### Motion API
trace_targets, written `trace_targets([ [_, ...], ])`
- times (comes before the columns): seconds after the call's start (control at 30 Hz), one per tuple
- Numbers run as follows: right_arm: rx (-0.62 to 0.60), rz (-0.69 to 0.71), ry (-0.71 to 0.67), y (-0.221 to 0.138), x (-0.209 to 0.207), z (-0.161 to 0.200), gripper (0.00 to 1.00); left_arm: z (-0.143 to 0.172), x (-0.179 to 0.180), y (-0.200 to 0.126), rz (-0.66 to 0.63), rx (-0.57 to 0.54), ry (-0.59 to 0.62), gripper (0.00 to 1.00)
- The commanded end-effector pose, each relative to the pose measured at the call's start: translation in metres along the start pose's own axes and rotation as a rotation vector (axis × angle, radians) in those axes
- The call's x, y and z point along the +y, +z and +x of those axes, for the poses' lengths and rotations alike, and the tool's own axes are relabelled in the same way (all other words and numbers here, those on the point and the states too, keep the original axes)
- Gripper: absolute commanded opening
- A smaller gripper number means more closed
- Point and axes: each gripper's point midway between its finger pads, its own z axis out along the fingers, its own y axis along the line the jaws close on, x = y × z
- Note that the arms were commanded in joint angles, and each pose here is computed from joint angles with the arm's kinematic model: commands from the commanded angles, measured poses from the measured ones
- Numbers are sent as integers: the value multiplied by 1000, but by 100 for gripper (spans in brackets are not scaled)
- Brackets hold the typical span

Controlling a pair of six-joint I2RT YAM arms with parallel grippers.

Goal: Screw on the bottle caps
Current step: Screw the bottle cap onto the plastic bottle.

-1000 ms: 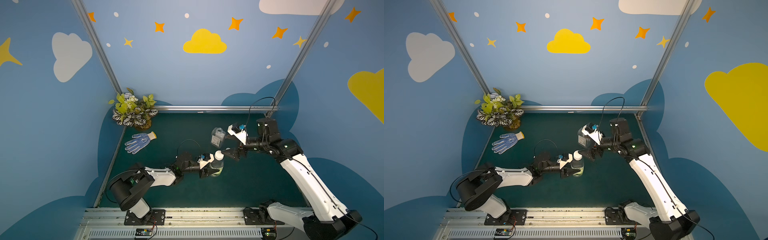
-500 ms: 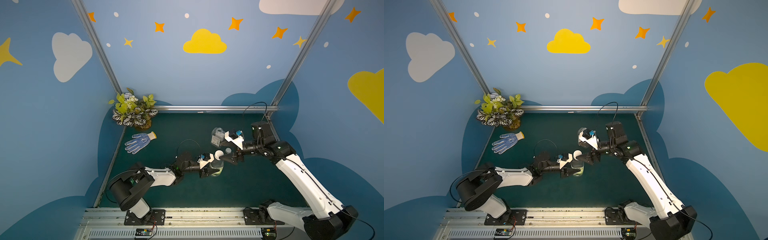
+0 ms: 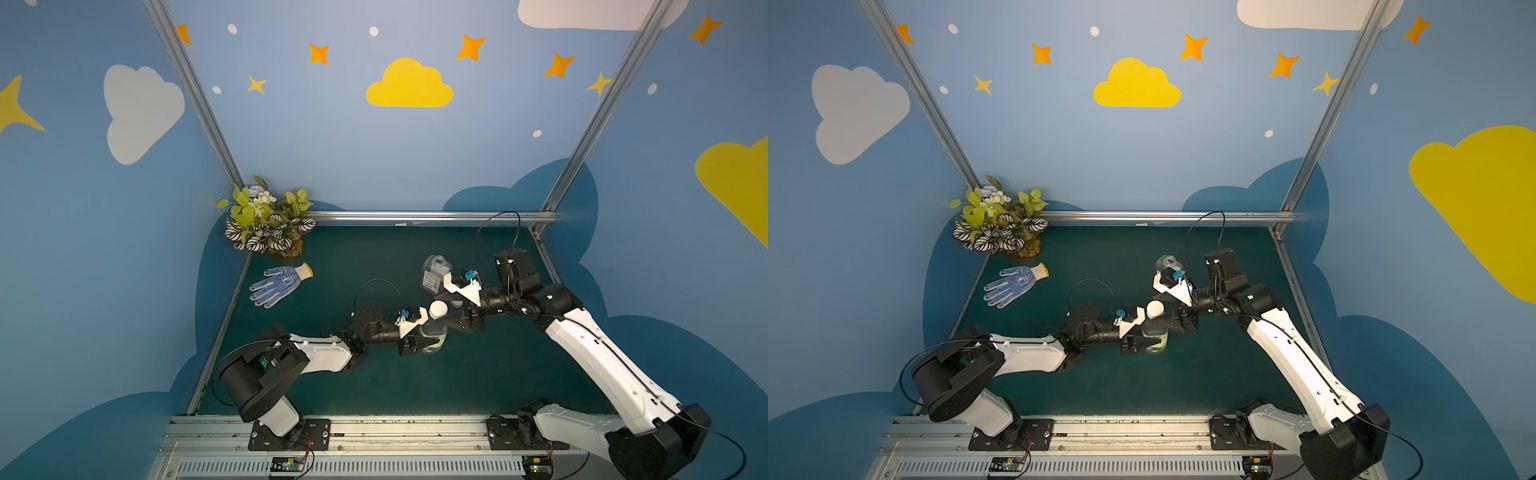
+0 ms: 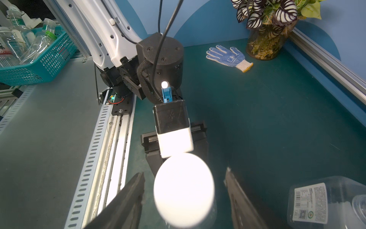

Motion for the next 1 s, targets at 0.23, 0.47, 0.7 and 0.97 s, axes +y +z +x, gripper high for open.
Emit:
trace_targets([
  [0.23, -18, 27, -48, -4, 1, -7, 65, -7, 1, 3, 12, -14, 6, 40],
  [0.47, -27, 35, -67, -4, 0, -12, 66, -6, 1, 3, 11, -13, 1, 40],
  [0.7, -18, 32, -61, -2, 1, -8, 53, -5, 1, 3, 12, -12, 1, 40],
  [0.97, -20, 43, -61, -2, 1, -6, 43, -8, 2, 2, 4, -24, 0, 40],
])
